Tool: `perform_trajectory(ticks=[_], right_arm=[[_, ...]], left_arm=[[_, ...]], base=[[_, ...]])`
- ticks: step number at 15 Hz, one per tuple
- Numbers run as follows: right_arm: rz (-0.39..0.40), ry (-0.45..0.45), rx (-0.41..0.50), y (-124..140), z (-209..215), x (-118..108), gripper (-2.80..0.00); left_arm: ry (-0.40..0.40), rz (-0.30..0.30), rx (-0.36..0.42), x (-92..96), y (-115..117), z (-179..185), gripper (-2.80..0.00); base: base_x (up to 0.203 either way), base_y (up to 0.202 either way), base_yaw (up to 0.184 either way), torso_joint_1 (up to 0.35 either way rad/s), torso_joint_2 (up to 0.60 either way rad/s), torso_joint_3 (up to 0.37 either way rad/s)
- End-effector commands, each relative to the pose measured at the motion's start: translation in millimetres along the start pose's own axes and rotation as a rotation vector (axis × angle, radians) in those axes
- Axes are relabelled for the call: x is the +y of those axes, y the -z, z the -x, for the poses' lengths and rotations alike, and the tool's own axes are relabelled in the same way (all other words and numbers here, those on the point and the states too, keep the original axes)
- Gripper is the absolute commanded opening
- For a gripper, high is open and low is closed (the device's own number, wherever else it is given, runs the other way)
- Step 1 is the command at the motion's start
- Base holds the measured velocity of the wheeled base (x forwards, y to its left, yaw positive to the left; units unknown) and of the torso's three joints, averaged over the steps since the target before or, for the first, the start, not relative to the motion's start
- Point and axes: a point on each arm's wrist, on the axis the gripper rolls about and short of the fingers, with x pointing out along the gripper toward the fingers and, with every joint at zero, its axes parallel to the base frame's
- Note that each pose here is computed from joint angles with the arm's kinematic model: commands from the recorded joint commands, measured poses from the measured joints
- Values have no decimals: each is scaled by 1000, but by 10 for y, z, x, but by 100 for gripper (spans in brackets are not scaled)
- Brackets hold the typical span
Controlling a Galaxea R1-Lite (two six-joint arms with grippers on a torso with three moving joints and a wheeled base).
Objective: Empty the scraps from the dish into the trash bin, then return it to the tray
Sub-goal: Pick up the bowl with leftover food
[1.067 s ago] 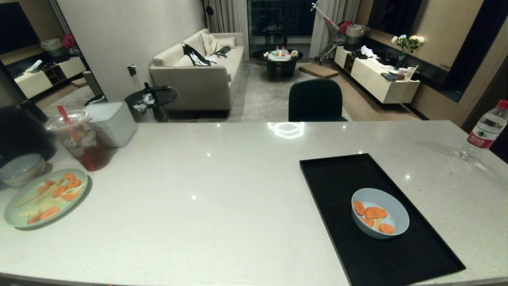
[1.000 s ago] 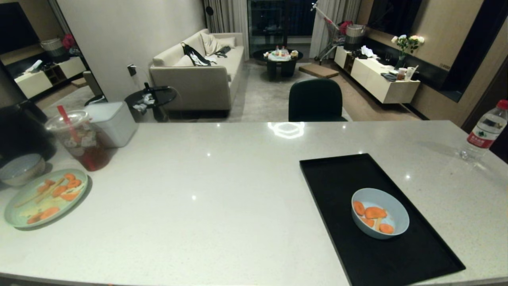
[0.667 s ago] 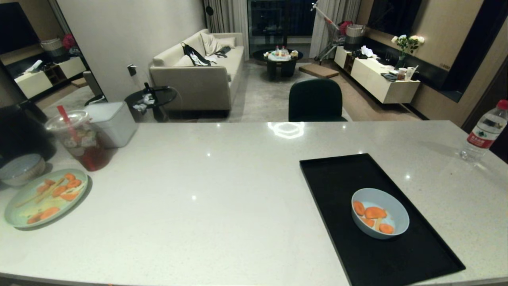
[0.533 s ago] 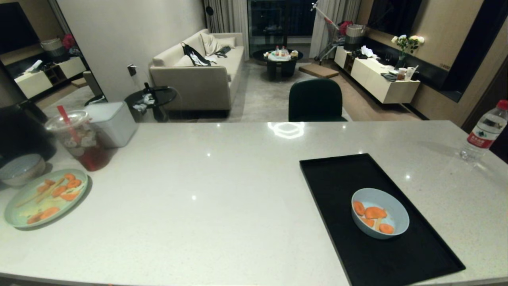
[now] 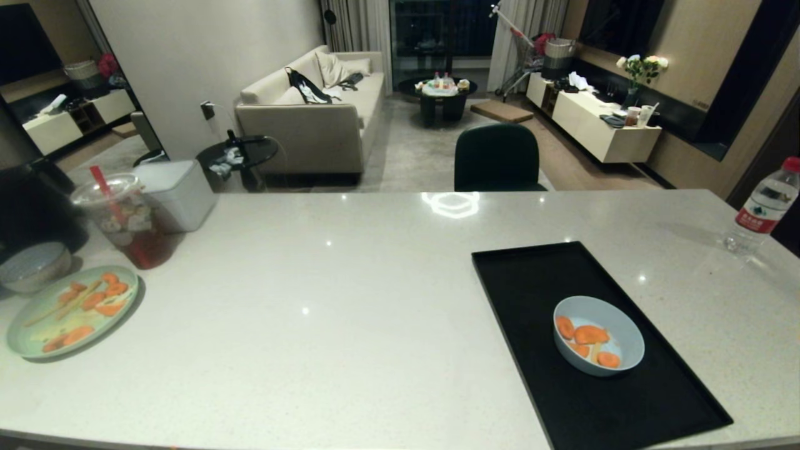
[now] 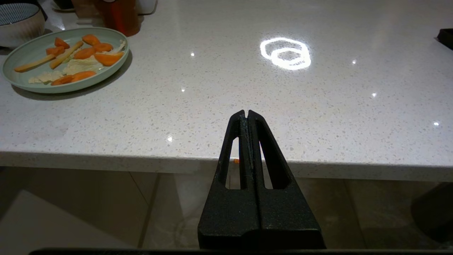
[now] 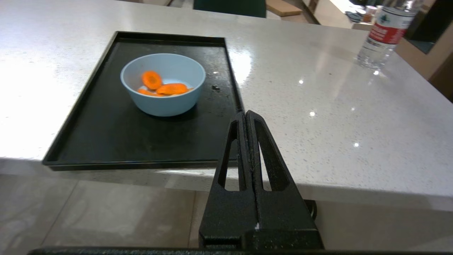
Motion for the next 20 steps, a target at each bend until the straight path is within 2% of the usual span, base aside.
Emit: perform_trajectory(ticks=[1,3,6,9,13,17,20], right_arm=[[-6,-11,-3,-99,-5,-11,-280],[-27,-15,-4,-278,-22,-33,-280],[-40,-31,108,-543,-237,-70,-280],[-68,-43,242,-859,-665,-112,-280],[-101,-40,408,-1205,-1478,-171,-280],[-222,-12,592,-1202,-2329,-191,-280],[-342,16,793,-1036,-2701,-134,-280]], left_arm=[[-1,1,1,0,0,-1,-280],[-1,1,0,0,-1,-1,-280],[-1,1,0,0,-1,-1,-280],[-1,1,-2,0,-1,0,-280],[-1,1,1,0,-1,-1,-280],[-1,1,0,0,-1,-1,-280],[-1,1,0,0,-1,-1,-280]], base=[[0,0,0,0,0,0],[0,0,0,0,0,0],[0,0,0,0,0,0],[0,0,0,0,0,0],[0,0,0,0,0,0],[0,0,0,0,0,0],[0,0,0,0,0,0]])
